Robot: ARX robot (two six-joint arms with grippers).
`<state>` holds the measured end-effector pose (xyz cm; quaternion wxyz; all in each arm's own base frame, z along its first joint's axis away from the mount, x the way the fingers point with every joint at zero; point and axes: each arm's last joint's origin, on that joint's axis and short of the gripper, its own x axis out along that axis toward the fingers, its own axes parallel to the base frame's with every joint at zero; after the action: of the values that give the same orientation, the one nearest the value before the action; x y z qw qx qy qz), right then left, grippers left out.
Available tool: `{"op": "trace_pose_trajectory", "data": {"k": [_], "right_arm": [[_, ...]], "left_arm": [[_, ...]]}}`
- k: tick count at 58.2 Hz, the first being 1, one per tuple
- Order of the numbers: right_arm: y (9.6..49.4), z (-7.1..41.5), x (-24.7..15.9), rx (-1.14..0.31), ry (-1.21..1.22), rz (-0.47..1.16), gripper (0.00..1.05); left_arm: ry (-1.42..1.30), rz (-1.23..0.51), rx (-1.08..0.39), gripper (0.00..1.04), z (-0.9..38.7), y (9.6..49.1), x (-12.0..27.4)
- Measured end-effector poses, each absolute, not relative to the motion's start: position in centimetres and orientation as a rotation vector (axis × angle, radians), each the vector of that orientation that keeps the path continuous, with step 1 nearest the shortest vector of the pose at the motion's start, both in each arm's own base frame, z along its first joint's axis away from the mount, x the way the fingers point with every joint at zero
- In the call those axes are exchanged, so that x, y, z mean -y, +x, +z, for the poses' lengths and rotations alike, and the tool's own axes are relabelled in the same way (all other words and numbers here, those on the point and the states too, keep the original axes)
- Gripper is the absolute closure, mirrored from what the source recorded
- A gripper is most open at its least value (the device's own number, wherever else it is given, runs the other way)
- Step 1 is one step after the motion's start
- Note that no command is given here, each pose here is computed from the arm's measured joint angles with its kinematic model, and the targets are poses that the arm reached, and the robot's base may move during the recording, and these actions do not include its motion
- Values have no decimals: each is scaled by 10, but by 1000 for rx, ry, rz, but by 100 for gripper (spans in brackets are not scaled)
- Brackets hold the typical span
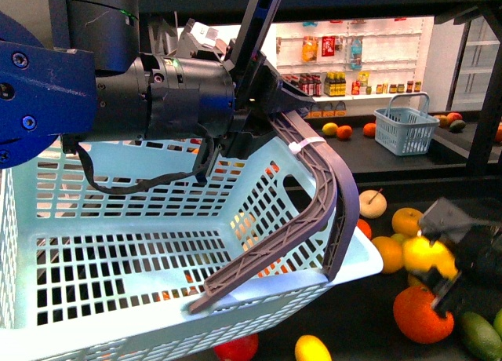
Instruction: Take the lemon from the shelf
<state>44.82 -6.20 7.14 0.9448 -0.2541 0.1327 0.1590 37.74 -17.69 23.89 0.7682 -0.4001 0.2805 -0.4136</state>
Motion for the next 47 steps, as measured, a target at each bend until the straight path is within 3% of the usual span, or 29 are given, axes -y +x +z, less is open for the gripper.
{"op": "trace_pose_trajectory", "data": {"k": [9,20,47], "right_arm": [[446,135,52,-146,-427,328,40],[432,178,21,-87,-315,416,41],[396,176,-63,-142,-207,639,41]], "left_arm": [[-868,-897,-608,96,239,377,177],[-868,-897,-609,96,239,377,177],[-868,-897,-609,96,239,377,177]]}}
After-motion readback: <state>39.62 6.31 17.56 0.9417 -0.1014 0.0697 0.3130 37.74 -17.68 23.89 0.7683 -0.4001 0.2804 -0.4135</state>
